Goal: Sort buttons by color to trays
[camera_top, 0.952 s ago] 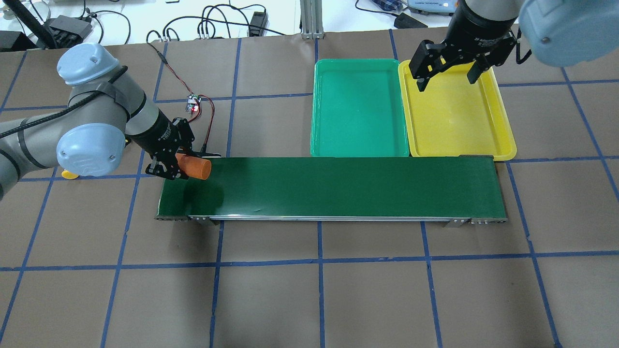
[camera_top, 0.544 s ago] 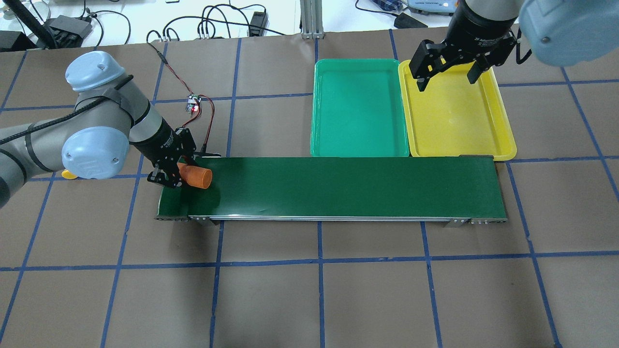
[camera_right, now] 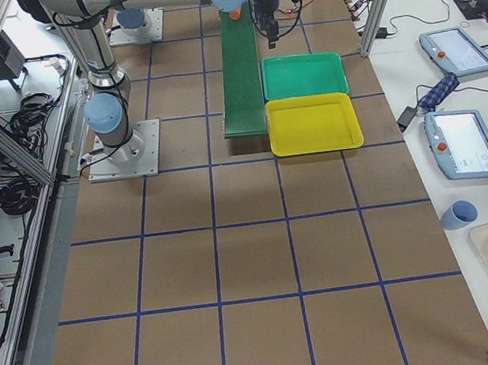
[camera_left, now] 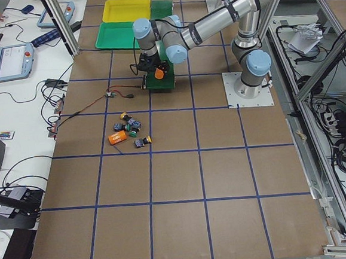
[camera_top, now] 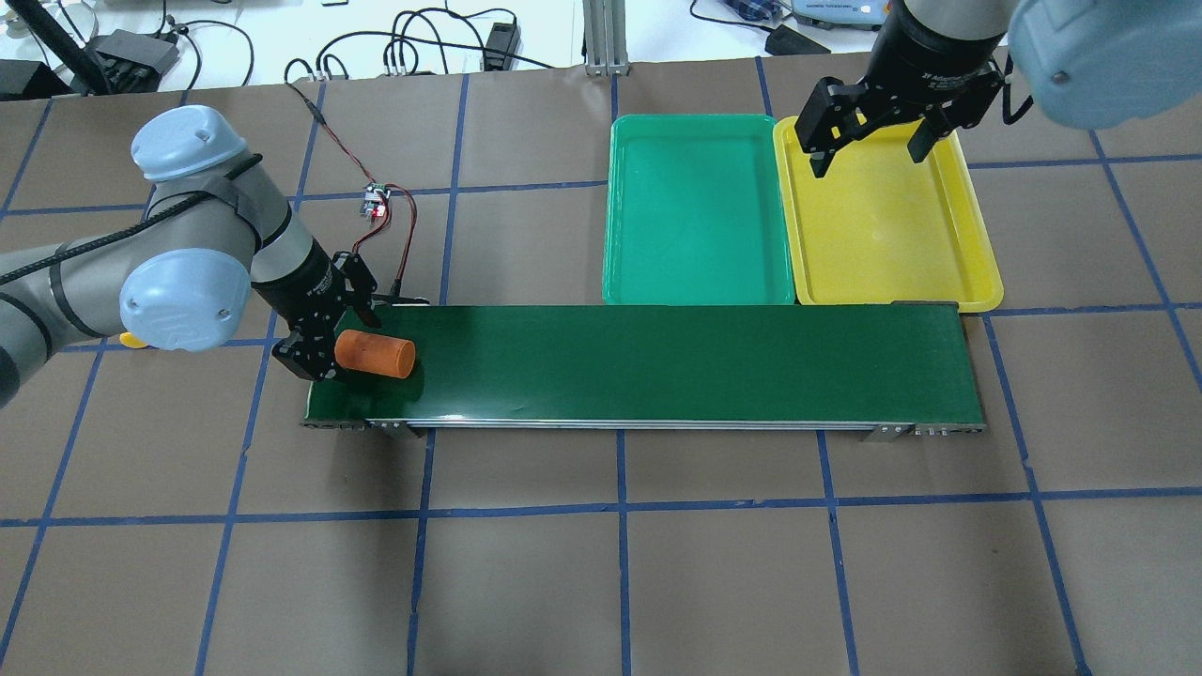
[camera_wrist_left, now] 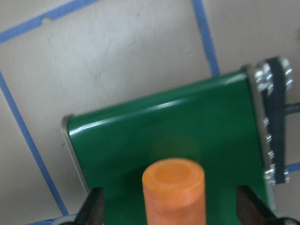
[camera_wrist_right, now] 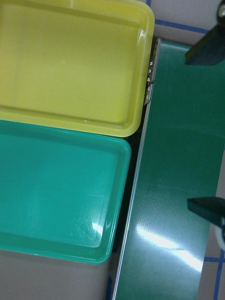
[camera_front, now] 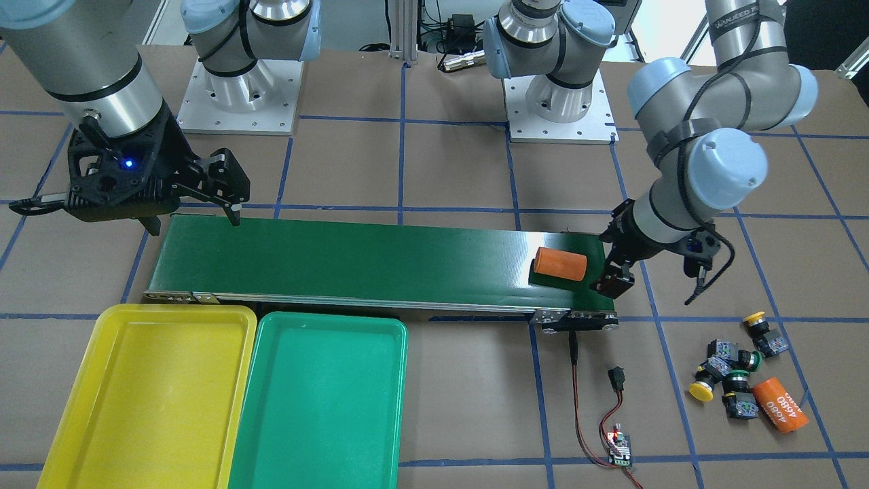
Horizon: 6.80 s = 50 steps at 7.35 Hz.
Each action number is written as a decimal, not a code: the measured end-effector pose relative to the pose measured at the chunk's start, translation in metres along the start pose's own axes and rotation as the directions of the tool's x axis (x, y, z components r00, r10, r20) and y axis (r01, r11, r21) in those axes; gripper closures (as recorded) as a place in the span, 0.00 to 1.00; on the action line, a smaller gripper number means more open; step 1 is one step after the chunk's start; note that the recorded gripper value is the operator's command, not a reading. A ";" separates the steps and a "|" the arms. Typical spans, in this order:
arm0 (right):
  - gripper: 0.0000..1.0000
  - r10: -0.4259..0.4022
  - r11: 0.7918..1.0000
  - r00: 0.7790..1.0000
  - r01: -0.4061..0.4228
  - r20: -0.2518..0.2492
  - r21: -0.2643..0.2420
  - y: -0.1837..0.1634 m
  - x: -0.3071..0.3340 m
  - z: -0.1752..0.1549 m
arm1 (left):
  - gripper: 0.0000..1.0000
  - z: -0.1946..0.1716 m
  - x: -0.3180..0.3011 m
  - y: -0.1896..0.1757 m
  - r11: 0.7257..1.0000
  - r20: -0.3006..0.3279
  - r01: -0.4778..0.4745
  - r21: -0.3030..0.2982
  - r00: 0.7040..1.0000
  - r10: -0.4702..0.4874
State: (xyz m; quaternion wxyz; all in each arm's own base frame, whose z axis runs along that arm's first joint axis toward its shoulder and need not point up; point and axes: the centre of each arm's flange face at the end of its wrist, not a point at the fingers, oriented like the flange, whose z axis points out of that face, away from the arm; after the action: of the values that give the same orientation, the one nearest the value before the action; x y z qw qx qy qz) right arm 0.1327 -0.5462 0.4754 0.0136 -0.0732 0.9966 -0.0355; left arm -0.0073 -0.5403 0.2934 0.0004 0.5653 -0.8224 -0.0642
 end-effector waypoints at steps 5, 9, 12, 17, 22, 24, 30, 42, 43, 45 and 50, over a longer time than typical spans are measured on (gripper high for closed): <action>0.00 0.001 1.000 1.000 -0.001 0.001 -0.001 0.000 0.001 0.000 | 0.00 -0.047 0.082 -0.246 0.758 -0.008 -0.629 0.171 0.768 0.640; 0.00 0.000 1.000 1.000 0.000 0.001 0.000 0.000 0.000 0.000 | 0.00 0.020 0.122 -0.351 0.576 0.043 -0.792 0.202 0.594 0.803; 0.00 -0.001 1.000 1.000 0.001 0.000 0.000 0.000 0.000 0.000 | 0.00 0.051 0.112 -0.349 0.583 0.050 -0.806 0.103 0.590 0.806; 0.00 0.002 1.000 1.000 -0.002 0.000 0.001 0.000 0.001 0.000 | 1.00 0.063 0.082 -0.353 0.656 0.013 -0.752 -0.062 0.657 0.754; 0.00 0.001 1.000 1.000 -0.001 0.000 0.001 0.000 0.001 0.000 | 1.00 -0.002 0.089 -0.316 0.759 0.012 -0.645 -0.083 0.761 0.648; 0.00 0.001 1.000 1.000 -0.001 0.000 0.000 0.000 0.001 0.000 | 1.00 -0.068 0.111 -0.203 0.889 0.082 -0.432 -0.154 0.891 0.447; 0.00 0.000 1.000 1.000 0.000 0.001 -0.001 0.000 0.000 0.000 | 1.00 -0.041 0.076 0.010 0.966 0.314 0.092 -0.243 0.949 -0.011; 0.00 0.001 1.000 1.000 -0.001 0.000 0.000 -0.001 0.001 0.001 | 0.00 -0.050 0.091 -0.093 0.858 0.141 -0.513 -0.015 0.849 0.510; 0.00 0.002 1.000 1.000 -0.002 0.000 -0.001 -0.001 0.002 0.001 | 0.00 -0.043 0.100 -0.131 0.757 0.136 -0.654 -0.001 0.750 0.648; 0.00 0.003 1.000 1.000 -0.003 0.000 -0.001 0.000 0.002 0.001 | 0.00 -0.011 0.098 -0.186 0.476 0.134 -0.879 -0.035 0.468 0.873; 0.00 0.002 1.000 1.000 -0.002 0.000 0.001 0.000 0.002 0.000 | 0.00 0.070 0.102 -0.197 -0.196 0.159 -0.980 -0.042 -0.200 0.967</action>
State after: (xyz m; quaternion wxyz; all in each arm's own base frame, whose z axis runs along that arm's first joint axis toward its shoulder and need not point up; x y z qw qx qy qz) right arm 0.1311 -0.5466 0.4755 0.0138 -0.0720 0.9967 -0.0358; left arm 0.1335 -0.6974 0.1959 -0.0325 -0.2827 -0.9579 -0.0378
